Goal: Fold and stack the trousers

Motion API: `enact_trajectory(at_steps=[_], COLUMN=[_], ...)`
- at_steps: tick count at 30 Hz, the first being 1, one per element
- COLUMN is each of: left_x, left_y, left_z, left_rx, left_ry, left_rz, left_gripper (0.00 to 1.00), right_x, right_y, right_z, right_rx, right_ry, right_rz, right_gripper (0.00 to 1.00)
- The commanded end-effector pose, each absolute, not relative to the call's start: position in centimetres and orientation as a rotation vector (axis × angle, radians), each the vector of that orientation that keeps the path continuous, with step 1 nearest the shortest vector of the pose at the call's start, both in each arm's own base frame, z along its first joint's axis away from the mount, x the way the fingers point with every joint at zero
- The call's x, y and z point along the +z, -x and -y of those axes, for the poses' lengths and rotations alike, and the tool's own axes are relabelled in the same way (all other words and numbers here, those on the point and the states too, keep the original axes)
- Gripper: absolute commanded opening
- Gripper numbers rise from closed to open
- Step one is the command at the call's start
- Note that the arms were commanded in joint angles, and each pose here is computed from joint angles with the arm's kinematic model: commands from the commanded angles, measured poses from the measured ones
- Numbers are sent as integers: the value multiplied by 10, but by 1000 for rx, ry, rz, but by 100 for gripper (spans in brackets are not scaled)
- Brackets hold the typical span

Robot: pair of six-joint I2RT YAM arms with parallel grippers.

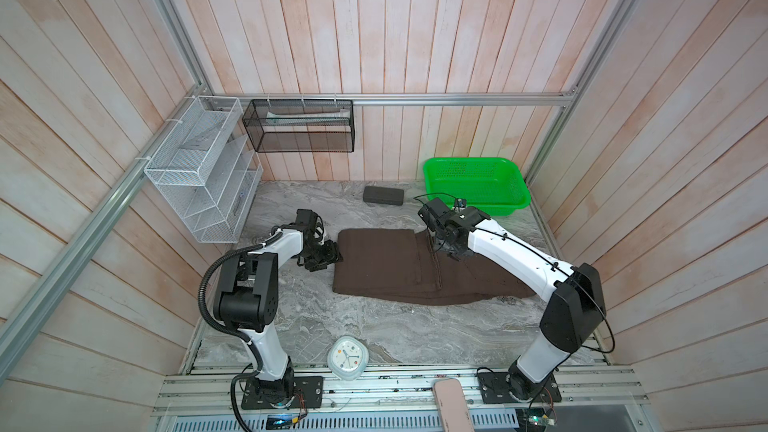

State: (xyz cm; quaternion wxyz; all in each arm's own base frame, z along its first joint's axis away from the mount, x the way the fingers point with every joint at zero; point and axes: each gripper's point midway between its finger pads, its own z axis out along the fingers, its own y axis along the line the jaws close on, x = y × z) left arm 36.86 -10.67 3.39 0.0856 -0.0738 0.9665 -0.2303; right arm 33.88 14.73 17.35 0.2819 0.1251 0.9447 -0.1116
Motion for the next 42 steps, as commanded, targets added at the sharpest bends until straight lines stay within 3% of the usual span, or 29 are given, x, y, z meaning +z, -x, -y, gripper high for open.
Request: enact_trajectory(at_steps=[1,10,16,25,37,42], left_x=[30,32,60,155,165,192], left_y=[-375,-366,-369,-384,-364,-371], left_z=[120,148,149,92,-27,-22], left_rx=[-829,-1044,-1014,-672,-123,-171], left_ry=[177,130,98,130,357,341], left_rz=[-2860,-2850,-2802,-2670,-2725,-2676], left_gripper=[62,42,0,0,0,0], right_x=[176,185,184,186,169,154], right_y=[-332,-331,-329,-328,-333,-335], right_z=[-137,-99,-68,-26,-11,-15], right_rx=[-285,-203,-126,48,132,148], right_ry=[-360,-475,-572,-726,-795,-788], right_rz=[-2535,-2491,-2460,-2395,-2380,-2412], right_gripper=[72,71,71,71,71,71])
